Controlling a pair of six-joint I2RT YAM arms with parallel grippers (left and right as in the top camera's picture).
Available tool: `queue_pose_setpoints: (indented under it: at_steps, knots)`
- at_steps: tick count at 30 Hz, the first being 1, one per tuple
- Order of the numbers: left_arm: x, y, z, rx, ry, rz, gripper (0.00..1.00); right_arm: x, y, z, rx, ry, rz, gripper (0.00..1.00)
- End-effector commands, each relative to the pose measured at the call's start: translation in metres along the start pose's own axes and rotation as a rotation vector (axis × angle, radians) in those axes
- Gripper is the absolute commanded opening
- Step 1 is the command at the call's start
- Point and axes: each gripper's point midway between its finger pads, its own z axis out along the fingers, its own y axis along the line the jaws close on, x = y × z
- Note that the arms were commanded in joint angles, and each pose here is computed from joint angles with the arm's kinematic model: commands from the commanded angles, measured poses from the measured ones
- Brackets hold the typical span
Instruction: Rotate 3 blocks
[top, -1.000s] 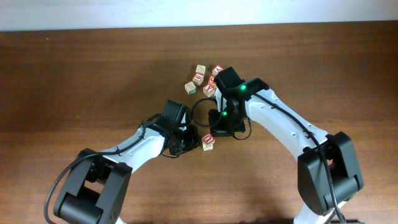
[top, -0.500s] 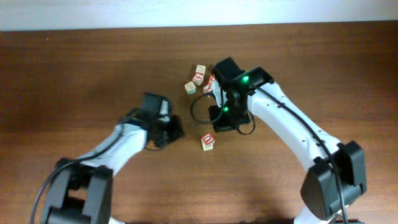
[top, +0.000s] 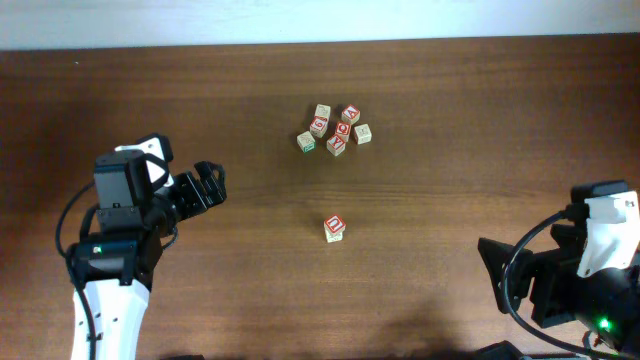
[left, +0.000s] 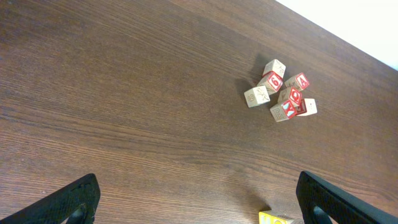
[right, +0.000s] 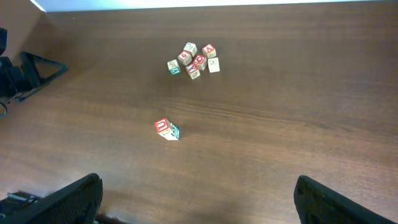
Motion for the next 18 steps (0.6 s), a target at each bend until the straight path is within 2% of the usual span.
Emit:
queue_pose_setpoints:
  at_steps: [1, 3, 4, 7, 9, 11, 13, 14, 15, 18]
  knots:
    - [-0.006, 0.0, -0.005, -0.006, -0.024, 0.017, 0.99, -0.013, -0.028, 0.001, 0.145, -0.096, 0.025, 0.99]
    - [-0.006, 0.0, -0.005, -0.006, -0.024, 0.017, 0.99, -0.024, -0.044, 0.003, 0.217, -0.265, -0.077, 0.99]
    - [-0.006, 0.0, -0.005, -0.006, -0.024, 0.017, 0.99, -0.025, -0.054, 0.011, 0.257, -0.419, -0.16, 0.99]
    - [-0.006, 0.0, -0.005, -0.006, -0.024, 0.017, 0.99, 0.014, -0.079, 0.079, 0.264, -0.701, -0.229, 0.99]
    - [-0.006, 0.0, -0.005, -0.006, -0.024, 0.017, 0.99, 0.033, -0.085, 0.114, 0.237, -0.818, -0.265, 0.99]
    - [-0.006, 0.0, -0.005, -0.006, -0.024, 0.017, 0.99, 0.055, -0.096, 0.147, 0.234, -0.853, -0.275, 0.98]
    - [-0.006, 0.0, -0.005, -0.006, -0.024, 0.017, 0.99, 0.078, -0.099, 0.173, 0.205, -0.817, -0.279, 0.99]
    - [-0.006, 0.0, -0.005, -0.006, -0.024, 0.017, 0.99, 0.087, -0.099, 0.186, 0.183, -0.788, -0.281, 0.99]
    - [-0.006, 0.0, -0.005, -0.006, -0.024, 0.017, 0.99, 0.11, -0.102, 0.209, 0.161, -0.683, -0.263, 0.98]
    - [-0.006, 0.0, -0.005, -0.006, -0.024, 0.017, 0.99, 0.116, -0.099, 0.214, 0.135, -0.651, -0.261, 0.99]
